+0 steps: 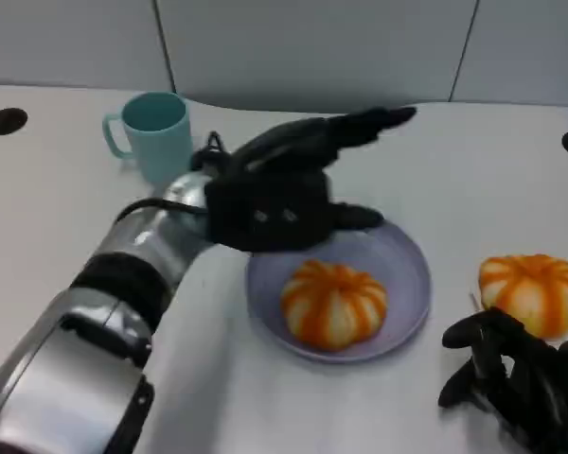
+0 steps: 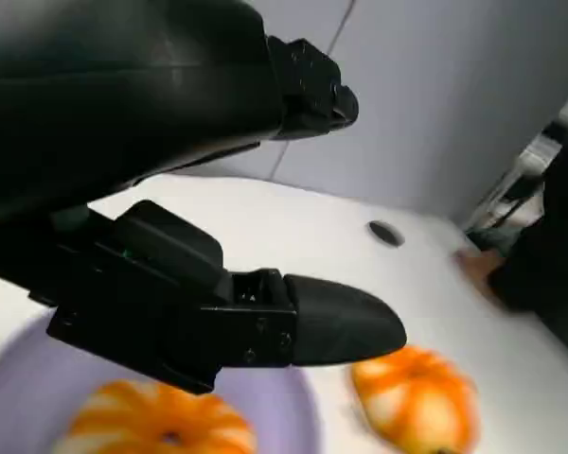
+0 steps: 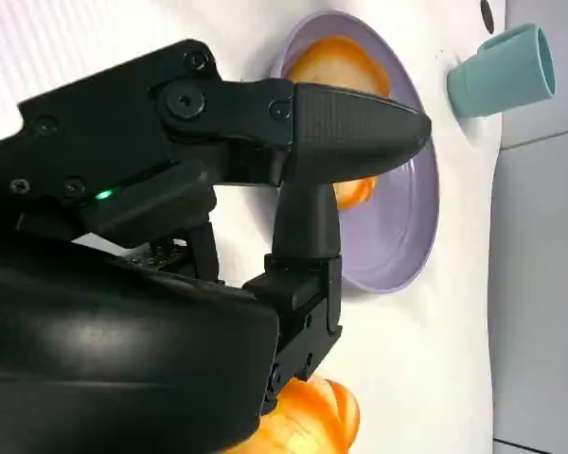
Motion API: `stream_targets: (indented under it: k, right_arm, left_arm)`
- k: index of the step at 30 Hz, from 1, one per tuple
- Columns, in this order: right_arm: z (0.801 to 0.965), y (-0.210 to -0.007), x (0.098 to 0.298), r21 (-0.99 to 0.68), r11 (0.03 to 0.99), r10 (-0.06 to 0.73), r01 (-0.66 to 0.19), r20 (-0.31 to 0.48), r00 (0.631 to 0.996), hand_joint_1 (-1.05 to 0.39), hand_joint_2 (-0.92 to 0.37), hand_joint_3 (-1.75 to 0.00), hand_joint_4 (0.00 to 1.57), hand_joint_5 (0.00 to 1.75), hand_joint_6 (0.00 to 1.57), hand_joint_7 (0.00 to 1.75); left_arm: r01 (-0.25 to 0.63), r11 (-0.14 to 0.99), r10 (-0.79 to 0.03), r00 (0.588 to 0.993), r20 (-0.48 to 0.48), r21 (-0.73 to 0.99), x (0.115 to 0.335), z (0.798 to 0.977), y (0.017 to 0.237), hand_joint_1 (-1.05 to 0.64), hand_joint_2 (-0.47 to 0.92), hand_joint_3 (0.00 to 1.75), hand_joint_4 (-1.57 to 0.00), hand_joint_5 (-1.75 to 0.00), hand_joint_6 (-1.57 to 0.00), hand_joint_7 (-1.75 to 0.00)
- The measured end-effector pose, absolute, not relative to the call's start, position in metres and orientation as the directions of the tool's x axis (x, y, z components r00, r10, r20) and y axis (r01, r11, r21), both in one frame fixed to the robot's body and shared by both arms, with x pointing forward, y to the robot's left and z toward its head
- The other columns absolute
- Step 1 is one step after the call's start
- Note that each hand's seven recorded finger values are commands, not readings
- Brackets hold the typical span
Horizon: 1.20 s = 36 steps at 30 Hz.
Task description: Grasp the bread from the table and place it into the plate.
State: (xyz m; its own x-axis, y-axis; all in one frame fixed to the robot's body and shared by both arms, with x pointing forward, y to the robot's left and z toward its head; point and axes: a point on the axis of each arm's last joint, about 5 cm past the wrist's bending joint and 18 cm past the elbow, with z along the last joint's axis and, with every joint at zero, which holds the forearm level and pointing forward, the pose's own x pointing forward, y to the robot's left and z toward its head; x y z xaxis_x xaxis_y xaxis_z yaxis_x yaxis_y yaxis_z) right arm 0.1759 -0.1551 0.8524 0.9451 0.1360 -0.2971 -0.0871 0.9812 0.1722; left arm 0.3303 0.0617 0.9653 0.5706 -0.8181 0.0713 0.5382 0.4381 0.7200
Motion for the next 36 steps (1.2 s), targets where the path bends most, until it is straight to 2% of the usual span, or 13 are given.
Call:
stream_targets:
  k: [3,9,12,14,19,20,21,23,24,25,28,30,36]
  right_arm:
    - [0.853,-0.156,0.176,0.168,0.982,0.136,-0.088,-0.298,0.945,-0.33,-0.92,-0.60,0.53,1.75,0.36,1.68]
    - [0.853,-0.157,0.176,0.165,0.982,0.140,-0.093,-0.302,0.943,-0.32,-0.92,-0.62,0.51,1.75,0.36,1.68]
    - [0.853,-0.157,0.176,0.163,0.983,0.135,-0.088,-0.306,0.942,-0.32,-0.92,-0.62,0.50,1.75,0.36,1.68]
    - [0.854,-0.157,0.177,0.162,0.983,0.137,-0.089,-0.309,0.941,-0.32,-0.92,-0.62,0.51,1.75,0.37,1.69]
    - [0.854,-0.159,0.176,0.153,0.984,0.134,-0.089,-0.314,0.940,-0.32,-0.92,-0.62,0.51,1.75,0.37,1.69]
    - [0.854,-0.159,0.176,0.151,0.985,0.133,-0.089,-0.314,0.940,-0.33,-0.92,-0.61,0.52,1.75,0.37,1.69]
    - [0.854,-0.159,0.176,0.150,0.984,0.137,-0.094,-0.313,0.940,-0.33,-0.92,-0.61,0.52,1.75,0.37,1.68]
    - [0.854,-0.159,0.176,0.148,0.984,0.141,-0.098,-0.314,0.939,-0.33,-0.92,-0.61,0.53,1.75,0.37,1.68]
    - [0.853,-0.160,0.175,0.144,0.985,0.137,-0.096,-0.316,0.939,-0.33,-0.92,-0.61,0.53,1.75,0.37,1.68]
    - [0.853,-0.162,0.175,0.139,0.986,0.133,-0.093,-0.317,0.939,-0.33,-0.92,-0.60,0.53,1.75,0.37,1.68]
    - [0.854,-0.162,0.176,0.136,0.987,0.128,-0.088,-0.322,0.938,-0.33,-0.92,-0.59,0.52,1.75,0.36,1.67]
    - [0.854,-0.161,0.177,0.134,0.987,0.126,-0.086,-0.326,0.937,-0.32,-0.92,-0.59,0.52,1.75,0.37,1.67]
    - [0.854,-0.162,0.174,0.119,0.990,0.117,-0.082,-0.329,0.937,-0.32,-0.92,-0.59,0.53,1.75,0.39,1.68]
  left_arm:
    - [0.611,0.566,-0.789,0.596,0.149,0.553,0.330,0.957,0.088,-0.93,0.92,0.54,-0.08,-0.05,-0.10,-0.05]
    - [0.684,0.687,-0.727,0.643,0.240,0.248,0.314,0.927,0.145,-0.83,0.92,0.54,-0.18,-0.10,-0.15,-0.05]
    - [0.686,0.722,-0.681,0.682,0.266,0.090,0.295,0.902,0.170,-0.82,0.92,0.55,-0.19,-0.10,-0.16,-0.05]
    - [0.682,0.731,-0.663,0.699,0.268,0.029,0.285,0.892,0.180,-0.83,0.92,0.48,-0.34,-0.13,-0.29,-0.05]
    - [0.633,0.758,-0.581,0.764,0.280,-0.158,0.251,0.868,0.212,-0.82,0.92,0.46,-0.40,-0.13,-0.34,-0.04]
    - [0.632,0.757,-0.580,0.767,0.275,-0.166,0.249,0.867,0.213,-0.72,0.92,0.42,-0.54,-0.49,-0.50,-0.10]
    - [0.622,0.757,-0.566,0.777,0.277,-0.200,0.245,0.865,0.215,-0.69,0.92,0.41,-0.51,-0.76,-0.55,-0.10]
    - [0.553,0.753,-0.473,0.832,0.291,-0.356,0.227,0.853,0.218,-0.67,0.92,0.39,-0.49,-0.97,-0.60,-0.11]
    - [0.510,0.743,-0.436,0.860,0.264,-0.434,0.214,0.843,0.217,-0.61,0.92,0.44,-0.41,-1.39,-0.55,-0.58]
    - [0.468,0.736,-0.415,0.883,0.220,-0.489,0.203,0.833,0.216,-0.58,0.92,0.43,-0.39,-1.57,-0.45,-0.98]
    - [0.356,0.741,-0.371,0.924,0.095,-0.569,0.180,0.816,0.213,-0.50,0.92,0.31,-0.48,-1.73,-0.36,-1.60]
    - [0.299,0.746,-0.353,0.935,0.028,-0.595,0.176,0.815,0.213,-0.46,0.92,0.28,-0.52,-1.74,-0.35,-1.71]
    - [0.223,0.762,-0.332,0.940,-0.072,-0.608,0.177,0.819,0.210,-0.40,0.92,0.24,-0.61,-1.75,-0.43,-1.74]
